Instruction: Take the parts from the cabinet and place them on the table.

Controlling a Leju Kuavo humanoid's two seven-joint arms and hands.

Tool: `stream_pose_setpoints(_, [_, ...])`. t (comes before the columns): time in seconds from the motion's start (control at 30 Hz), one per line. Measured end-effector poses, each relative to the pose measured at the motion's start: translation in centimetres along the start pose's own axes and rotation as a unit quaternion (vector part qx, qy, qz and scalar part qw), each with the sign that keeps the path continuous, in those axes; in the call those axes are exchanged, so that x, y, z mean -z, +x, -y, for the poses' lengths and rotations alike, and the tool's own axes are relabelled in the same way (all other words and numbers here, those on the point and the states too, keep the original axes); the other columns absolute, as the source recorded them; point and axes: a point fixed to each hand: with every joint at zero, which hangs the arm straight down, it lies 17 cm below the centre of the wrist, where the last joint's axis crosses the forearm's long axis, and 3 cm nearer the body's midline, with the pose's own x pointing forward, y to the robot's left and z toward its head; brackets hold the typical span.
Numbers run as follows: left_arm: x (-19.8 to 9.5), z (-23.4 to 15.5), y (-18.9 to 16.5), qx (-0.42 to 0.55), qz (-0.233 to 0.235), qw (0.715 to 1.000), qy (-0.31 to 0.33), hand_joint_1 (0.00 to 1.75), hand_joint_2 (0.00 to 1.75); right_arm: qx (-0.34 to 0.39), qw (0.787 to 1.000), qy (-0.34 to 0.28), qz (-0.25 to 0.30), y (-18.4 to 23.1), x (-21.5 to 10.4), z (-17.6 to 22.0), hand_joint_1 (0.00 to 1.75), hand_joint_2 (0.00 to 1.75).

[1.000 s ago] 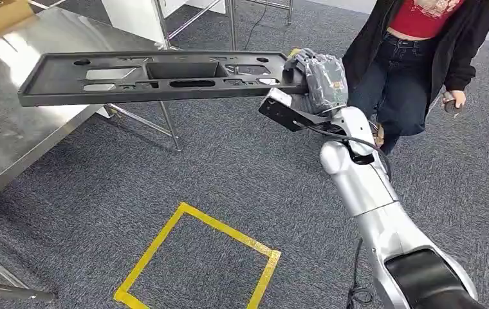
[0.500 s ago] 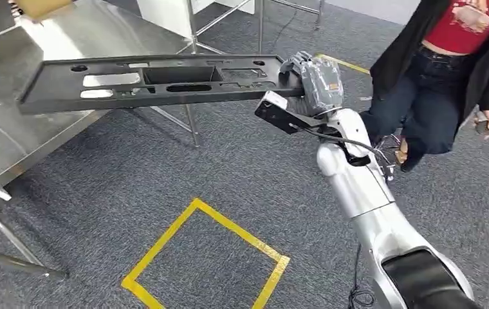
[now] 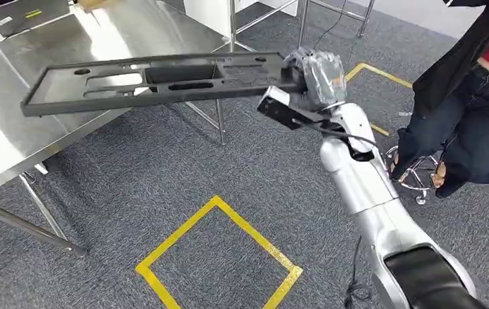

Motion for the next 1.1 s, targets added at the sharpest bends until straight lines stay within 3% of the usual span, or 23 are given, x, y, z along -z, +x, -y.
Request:
stream_pose_setpoints(0.57, [0.4,-0.5,0.6,-0.009,0.002,1.000,0.009,0.00,1.75,0.009,1.000,-0.011,0.022,1.8,3.8,1.6,1.75,1.75])
stream_pose_setpoints(1.1, [0.5,-0.6,0.7,-0.008,0.003,1.000,0.009,0.00,1.75,0.020,0.999,-0.008,0.032,1.8,4.0,1.3,1.75,1.75])
